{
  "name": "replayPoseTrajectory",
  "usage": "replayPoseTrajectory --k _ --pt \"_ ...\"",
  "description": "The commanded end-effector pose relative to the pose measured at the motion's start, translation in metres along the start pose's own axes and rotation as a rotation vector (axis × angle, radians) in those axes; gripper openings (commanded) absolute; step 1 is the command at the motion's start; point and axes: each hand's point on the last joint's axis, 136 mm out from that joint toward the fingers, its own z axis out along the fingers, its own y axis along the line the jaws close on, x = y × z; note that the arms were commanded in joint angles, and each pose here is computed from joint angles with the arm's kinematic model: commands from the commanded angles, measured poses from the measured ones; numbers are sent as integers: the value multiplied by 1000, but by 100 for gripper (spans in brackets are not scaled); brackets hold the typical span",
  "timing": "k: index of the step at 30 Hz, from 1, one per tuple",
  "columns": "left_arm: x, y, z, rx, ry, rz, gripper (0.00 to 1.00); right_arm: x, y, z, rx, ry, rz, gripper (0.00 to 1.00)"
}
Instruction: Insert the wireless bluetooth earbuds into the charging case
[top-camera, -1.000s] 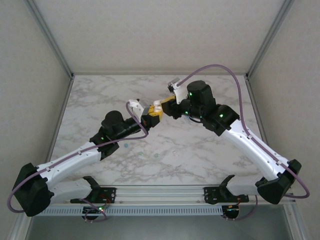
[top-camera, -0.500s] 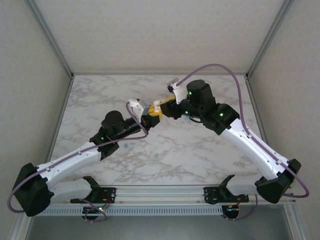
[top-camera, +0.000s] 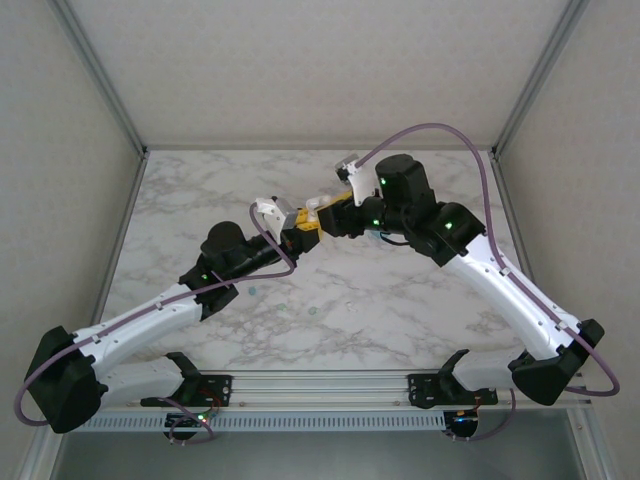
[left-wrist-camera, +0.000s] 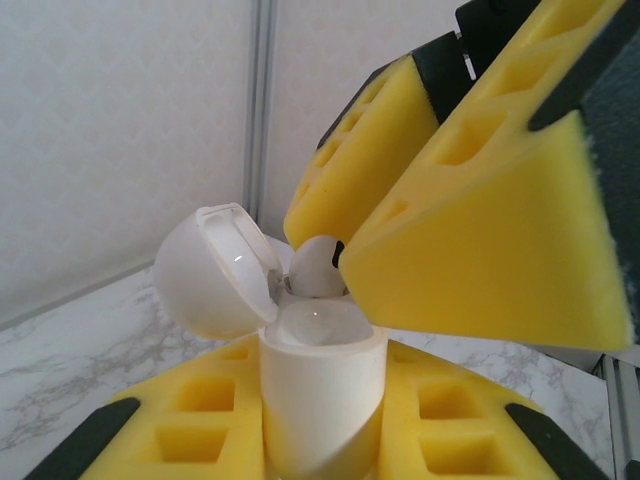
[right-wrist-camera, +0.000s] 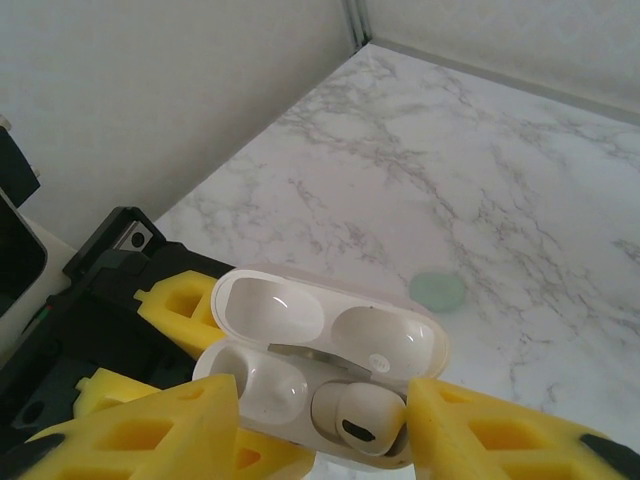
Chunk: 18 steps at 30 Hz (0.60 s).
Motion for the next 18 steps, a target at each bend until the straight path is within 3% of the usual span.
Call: replayPoseTrajectory --k 1,9,18 --pt "-31 -8 -6 23 -99 30 11 -3 6 -5 -34 11 53 49" --pt "-31 -10 -6 32 -99 29 11 -6 5 -5 -25 13 94 46" --pt "-31 -10 -7 32 -96 31 11 -21 -14 -14 57 -46 141 54"
